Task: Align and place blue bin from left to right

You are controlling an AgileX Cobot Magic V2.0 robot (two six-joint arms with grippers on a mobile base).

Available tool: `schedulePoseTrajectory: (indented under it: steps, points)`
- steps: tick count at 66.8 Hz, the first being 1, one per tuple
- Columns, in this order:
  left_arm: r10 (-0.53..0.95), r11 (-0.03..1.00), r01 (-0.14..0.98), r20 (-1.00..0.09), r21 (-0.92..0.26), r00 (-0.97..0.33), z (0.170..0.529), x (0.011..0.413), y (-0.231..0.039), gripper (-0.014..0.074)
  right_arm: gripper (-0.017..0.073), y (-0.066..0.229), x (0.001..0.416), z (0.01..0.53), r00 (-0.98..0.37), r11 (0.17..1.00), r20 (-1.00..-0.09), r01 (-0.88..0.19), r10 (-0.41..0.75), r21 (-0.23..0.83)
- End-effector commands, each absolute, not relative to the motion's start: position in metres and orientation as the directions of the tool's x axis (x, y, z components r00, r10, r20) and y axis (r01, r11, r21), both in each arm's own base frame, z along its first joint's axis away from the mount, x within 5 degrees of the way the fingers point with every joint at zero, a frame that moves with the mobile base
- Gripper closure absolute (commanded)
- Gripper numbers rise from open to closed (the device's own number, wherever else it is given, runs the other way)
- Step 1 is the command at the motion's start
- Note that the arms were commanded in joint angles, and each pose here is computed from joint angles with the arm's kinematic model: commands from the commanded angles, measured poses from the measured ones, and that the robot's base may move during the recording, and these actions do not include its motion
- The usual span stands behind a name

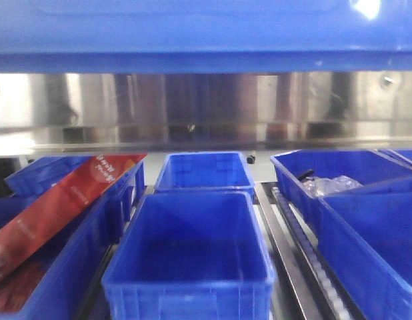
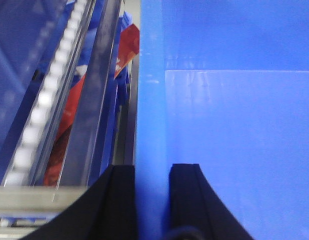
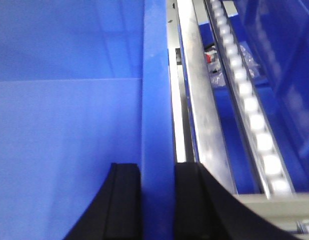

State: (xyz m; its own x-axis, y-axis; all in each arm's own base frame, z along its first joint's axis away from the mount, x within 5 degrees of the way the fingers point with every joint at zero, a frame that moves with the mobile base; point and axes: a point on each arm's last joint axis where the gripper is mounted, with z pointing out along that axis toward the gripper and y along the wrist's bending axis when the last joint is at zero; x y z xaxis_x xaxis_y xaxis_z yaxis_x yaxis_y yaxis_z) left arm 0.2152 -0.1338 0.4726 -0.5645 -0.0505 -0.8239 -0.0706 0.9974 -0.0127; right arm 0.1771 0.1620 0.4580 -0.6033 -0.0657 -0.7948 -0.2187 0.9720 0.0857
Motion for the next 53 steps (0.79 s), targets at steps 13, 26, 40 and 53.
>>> schedulePoseTrajectory:
  steps: [13, 26, 40, 53]
  points:
    - [-0.055, 0.998, -0.03, -0.87, -0.046, -0.489, 0.4848, 0.2135, -0.1348, 0.0704, 0.0637, 0.1624, 0.1753, 0.4705, -0.528, 0.958, -0.848, -0.266, -0.047, 0.112]
    - [-0.055, 0.998, -0.03, -0.87, -0.046, -0.489, 0.4848, 0.2135, -0.1348, 0.0704, 0.0637, 0.1624, 0.1753, 0.4705, -0.528, 0.958, -0.848, -0.266, -0.047, 0.112]
    - [-0.055, 0.998, -0.03, -0.87, -0.046, -0.489, 0.4848, 0.2135, -0.1348, 0.0704, 0.0637, 0.1624, 0.1753, 0.4705, -0.528, 0.958, -0.848, -0.266, -0.047, 0.112]
    - [-0.055, 0.998, -0.03, -0.87, -0.046, -0.489, 0.4848, 0.2135, -0.1348, 0.0704, 0.0637, 0.1624, 0.1753, 0.4705, -0.528, 0.958, -0.848, -0.266, -0.047, 0.112]
